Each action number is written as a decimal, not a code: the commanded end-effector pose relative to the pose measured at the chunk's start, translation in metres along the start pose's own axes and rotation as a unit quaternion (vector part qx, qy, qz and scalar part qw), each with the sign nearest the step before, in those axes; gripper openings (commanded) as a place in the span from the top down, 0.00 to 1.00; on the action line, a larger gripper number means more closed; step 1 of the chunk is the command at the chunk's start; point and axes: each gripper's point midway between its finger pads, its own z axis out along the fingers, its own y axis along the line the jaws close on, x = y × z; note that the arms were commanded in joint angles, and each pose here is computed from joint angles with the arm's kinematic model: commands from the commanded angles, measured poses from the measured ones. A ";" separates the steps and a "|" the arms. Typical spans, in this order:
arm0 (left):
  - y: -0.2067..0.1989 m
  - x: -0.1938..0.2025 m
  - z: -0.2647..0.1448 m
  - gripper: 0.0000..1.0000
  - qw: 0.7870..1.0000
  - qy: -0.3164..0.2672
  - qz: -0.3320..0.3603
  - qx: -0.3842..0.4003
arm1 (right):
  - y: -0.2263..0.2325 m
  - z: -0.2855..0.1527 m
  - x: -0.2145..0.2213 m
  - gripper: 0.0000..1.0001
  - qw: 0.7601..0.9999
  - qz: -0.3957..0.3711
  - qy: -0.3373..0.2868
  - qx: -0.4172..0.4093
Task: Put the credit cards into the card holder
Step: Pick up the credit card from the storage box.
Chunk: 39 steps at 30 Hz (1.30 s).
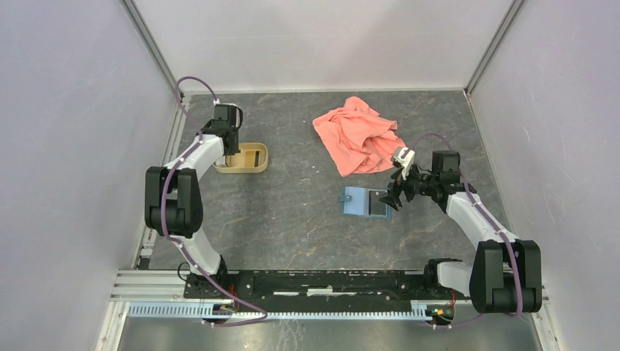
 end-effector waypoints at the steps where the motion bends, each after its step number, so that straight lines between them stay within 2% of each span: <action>1: 0.008 -0.007 0.005 0.92 1.000 -0.008 0.000 -0.011 | -0.007 -0.002 -0.023 0.02 0.999 -0.027 -0.025 -0.002; 9: 0.009 -0.006 0.006 0.81 1.000 -0.006 -0.001 -0.013 | -0.006 -0.002 -0.023 0.02 0.999 -0.028 -0.025 -0.004; 16: 0.010 -0.009 0.003 0.82 1.000 -0.011 -0.003 -0.013 | -0.006 -0.002 -0.022 0.02 0.999 -0.027 -0.024 -0.005; 24: 0.002 -0.021 -0.012 0.98 0.999 -0.033 -0.018 0.022 | -0.005 -0.001 -0.021 0.02 0.999 -0.026 -0.023 -0.007; 32: -0.024 -0.038 -0.045 0.98 0.990 -0.060 -0.040 0.121 | -0.005 -0.001 -0.020 0.02 0.999 -0.028 -0.020 -0.009; 35: -0.059 -0.045 -0.076 0.98 0.967 -0.077 -0.048 0.239 | -0.001 -0.003 -0.025 0.02 0.999 -0.036 -0.027 -0.018; 37: -0.095 -0.048 -0.113 0.98 0.923 -0.098 -0.051 0.368 | 0.006 -0.005 -0.032 0.02 0.998 -0.043 -0.044 -0.030; 39: -0.126 -0.048 -0.158 0.98 0.862 -0.119 -0.071 0.487 | 0.017 -0.008 -0.045 0.02 0.995 -0.043 -0.075 -0.052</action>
